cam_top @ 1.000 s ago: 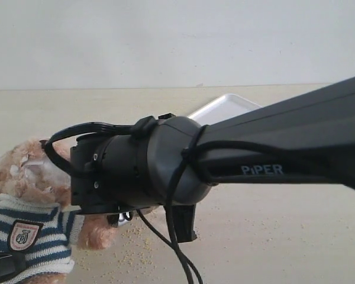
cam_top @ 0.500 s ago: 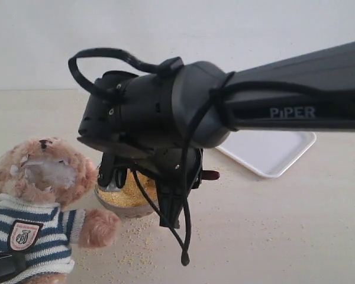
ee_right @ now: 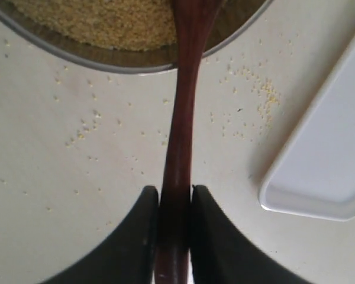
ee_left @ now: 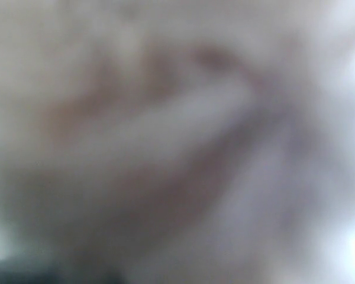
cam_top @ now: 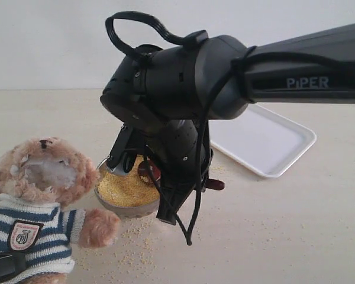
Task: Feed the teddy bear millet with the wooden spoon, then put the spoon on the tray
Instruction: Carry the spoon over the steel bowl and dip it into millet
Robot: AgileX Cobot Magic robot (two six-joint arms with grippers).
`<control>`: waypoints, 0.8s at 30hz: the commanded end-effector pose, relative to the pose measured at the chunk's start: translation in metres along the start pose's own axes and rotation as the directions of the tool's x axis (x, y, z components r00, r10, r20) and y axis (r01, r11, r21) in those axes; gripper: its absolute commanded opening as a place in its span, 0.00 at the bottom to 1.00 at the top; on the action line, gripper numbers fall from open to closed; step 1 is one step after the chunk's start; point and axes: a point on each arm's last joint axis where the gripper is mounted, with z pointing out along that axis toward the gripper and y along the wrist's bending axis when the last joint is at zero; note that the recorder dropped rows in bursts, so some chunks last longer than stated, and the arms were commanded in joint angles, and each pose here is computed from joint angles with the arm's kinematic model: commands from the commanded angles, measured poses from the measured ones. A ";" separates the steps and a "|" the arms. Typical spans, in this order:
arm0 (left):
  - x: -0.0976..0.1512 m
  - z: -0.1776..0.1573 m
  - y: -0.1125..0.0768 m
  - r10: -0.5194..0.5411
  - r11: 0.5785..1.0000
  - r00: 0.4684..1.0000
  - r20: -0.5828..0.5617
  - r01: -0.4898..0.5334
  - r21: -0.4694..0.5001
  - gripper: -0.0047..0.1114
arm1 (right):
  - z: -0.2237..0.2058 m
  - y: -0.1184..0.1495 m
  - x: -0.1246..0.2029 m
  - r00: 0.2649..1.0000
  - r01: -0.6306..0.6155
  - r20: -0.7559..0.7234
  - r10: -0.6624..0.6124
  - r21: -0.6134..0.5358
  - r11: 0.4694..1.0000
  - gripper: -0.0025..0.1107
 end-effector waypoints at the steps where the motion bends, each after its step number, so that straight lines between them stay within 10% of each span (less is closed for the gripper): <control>1: 0.000 0.000 -0.002 -0.001 1.000 1.000 0.013 0.000 0.017 0.08 | -0.007 -0.008 0.002 1.000 0.029 0.006 -0.029 0.073 0.997 0.03; 24: 0.000 0.000 -0.002 -0.001 1.000 1.000 0.013 0.000 0.017 0.08 | -0.012 0.013 -0.015 0.998 0.003 0.055 0.001 -0.081 0.997 0.03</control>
